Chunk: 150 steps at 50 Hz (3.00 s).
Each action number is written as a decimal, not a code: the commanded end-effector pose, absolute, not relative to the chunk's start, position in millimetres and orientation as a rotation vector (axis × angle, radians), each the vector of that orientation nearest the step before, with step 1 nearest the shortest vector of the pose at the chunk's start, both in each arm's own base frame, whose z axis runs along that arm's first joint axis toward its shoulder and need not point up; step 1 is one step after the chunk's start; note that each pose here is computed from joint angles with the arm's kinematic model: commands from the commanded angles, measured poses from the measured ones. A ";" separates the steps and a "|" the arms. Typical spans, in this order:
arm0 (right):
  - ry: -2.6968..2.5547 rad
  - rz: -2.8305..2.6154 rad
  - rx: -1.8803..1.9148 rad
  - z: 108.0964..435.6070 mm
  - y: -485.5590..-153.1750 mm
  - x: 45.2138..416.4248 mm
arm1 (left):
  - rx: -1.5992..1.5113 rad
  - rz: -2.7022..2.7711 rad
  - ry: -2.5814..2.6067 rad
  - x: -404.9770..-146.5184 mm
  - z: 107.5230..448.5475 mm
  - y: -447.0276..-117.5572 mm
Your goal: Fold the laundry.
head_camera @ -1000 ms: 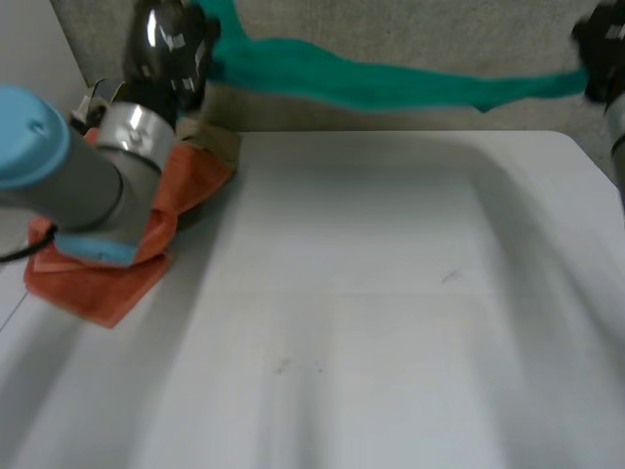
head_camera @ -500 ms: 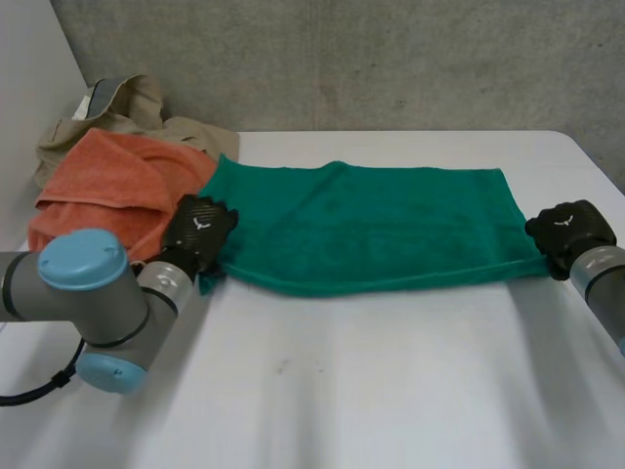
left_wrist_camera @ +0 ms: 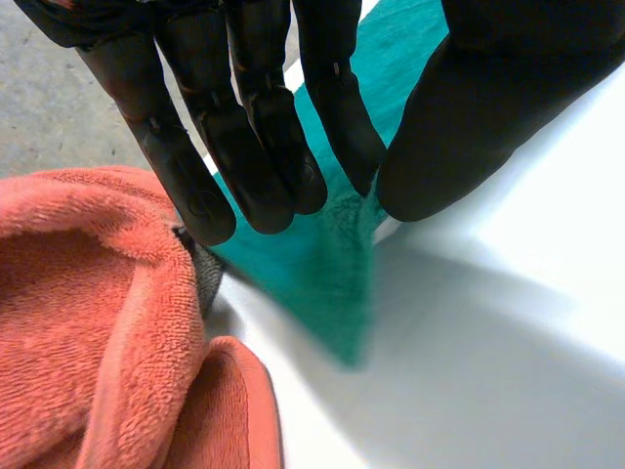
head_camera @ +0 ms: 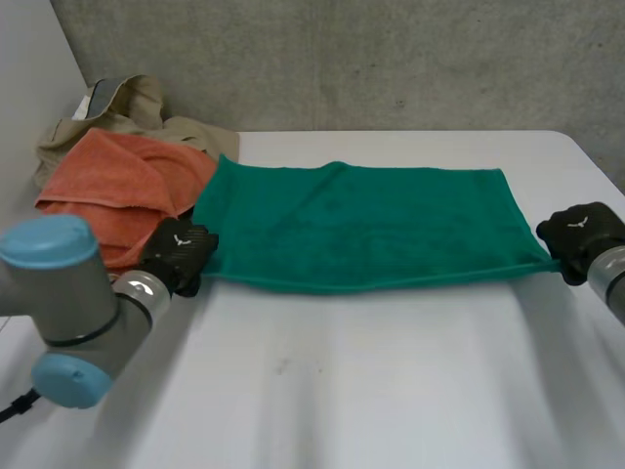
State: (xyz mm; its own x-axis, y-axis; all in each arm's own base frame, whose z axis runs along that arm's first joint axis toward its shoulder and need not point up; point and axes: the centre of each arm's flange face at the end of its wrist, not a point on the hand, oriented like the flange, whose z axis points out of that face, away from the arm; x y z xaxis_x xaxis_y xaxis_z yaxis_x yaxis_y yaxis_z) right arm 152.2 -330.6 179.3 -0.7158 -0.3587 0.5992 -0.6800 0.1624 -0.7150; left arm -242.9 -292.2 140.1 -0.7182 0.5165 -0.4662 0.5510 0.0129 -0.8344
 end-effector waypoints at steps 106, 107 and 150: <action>-2.469 1.570 0.834 148.5 -312.0 66.4 | 1.117 -2.122 2.013 -297.5 189.6 -268.7; -2.478 1.573 0.835 147.8 -310.9 67.3 | 1.111 -2.123 2.018 -297.2 189.7 -268.4; -1.568 1.984 1.389 207.3 -297.2 214.3 | 1.072 -2.129 2.015 -280.1 203.5 -252.7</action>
